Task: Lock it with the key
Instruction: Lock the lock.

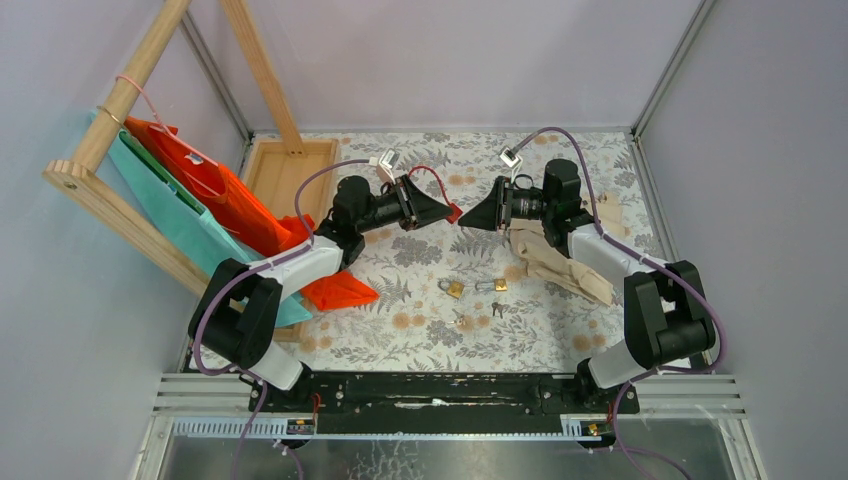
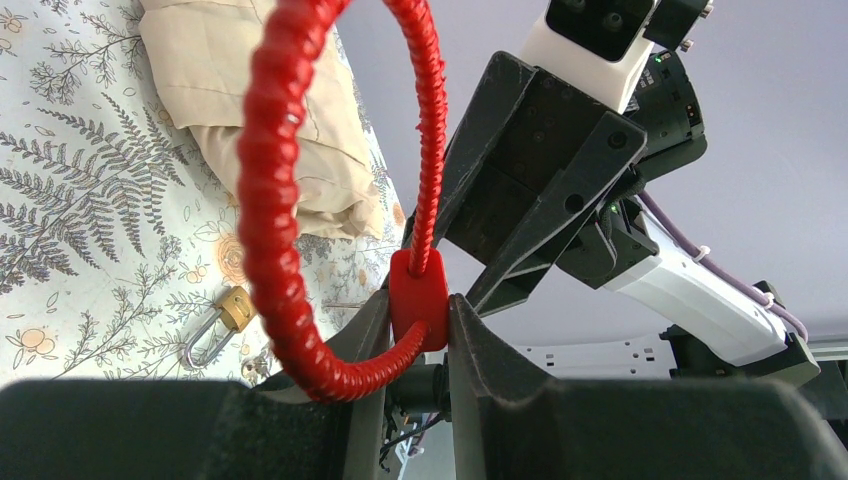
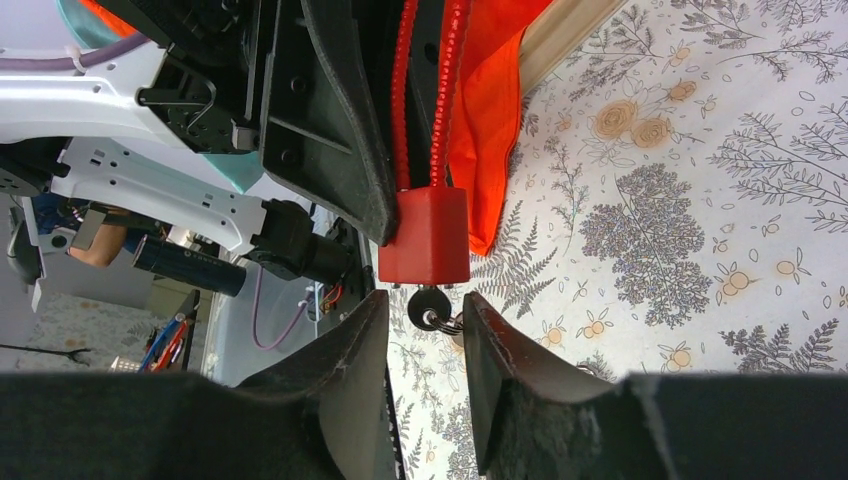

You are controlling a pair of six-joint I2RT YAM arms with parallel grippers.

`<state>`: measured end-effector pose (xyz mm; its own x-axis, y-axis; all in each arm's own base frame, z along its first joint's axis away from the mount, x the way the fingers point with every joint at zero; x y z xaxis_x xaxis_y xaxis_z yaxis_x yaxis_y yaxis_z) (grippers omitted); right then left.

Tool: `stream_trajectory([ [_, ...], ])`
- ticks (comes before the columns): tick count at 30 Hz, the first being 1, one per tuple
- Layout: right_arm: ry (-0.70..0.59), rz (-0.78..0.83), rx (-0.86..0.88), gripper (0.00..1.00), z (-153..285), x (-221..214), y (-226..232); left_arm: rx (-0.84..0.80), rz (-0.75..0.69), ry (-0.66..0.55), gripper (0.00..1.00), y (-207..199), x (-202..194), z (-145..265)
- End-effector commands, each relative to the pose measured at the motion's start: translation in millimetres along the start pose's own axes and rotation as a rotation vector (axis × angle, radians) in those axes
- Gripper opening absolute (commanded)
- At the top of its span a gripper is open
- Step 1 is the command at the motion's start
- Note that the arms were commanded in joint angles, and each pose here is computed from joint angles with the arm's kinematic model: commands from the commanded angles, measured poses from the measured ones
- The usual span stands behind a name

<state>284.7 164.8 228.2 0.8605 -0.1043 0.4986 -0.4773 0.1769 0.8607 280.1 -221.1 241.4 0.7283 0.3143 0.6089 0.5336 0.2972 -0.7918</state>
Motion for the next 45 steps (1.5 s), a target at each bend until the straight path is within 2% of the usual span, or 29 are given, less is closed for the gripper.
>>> stream_trajectory([
  [1, -0.008, 0.075, 0.052, 0.39, 0.2, 12.7, 12.3, -0.068, -0.067, -0.035, 0.00, -16.5, 8.8, 1.3],
  [13, 0.003, 0.099, 0.042, 0.30, -1.1, 8.9, 12.2, -0.072, -0.067, -0.036, 0.00, -17.0, 8.7, 1.2],
  [30, 0.015, 0.090, 0.037, 0.30, -3.6, 7.2, 9.6, -0.075, -0.067, -0.035, 0.00, -17.7, 8.0, 0.8],
  [37, 0.018, 0.127, 0.024, 0.18, -4.2, 6.6, 11.1, -0.046, -0.040, -0.035, 0.00, -14.8, 7.9, 0.5],
  [45, 0.001, 0.216, -0.071, 0.08, -2.0, 6.3, 13.2, 0.020, 0.004, -0.021, 0.00, -9.4, 7.2, -2.3],
])
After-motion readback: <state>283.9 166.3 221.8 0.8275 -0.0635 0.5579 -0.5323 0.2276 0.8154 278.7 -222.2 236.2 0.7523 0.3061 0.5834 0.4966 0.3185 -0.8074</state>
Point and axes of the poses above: each gripper's point midway between its finger pads, its own z axis back along the fingers, its own y axis along the line the jaws close on, x = y × z, the point moved 10 cm from there along z, back along the fingers, and after that the axes turned 15 degrees about -z, right-handed, at the moved point
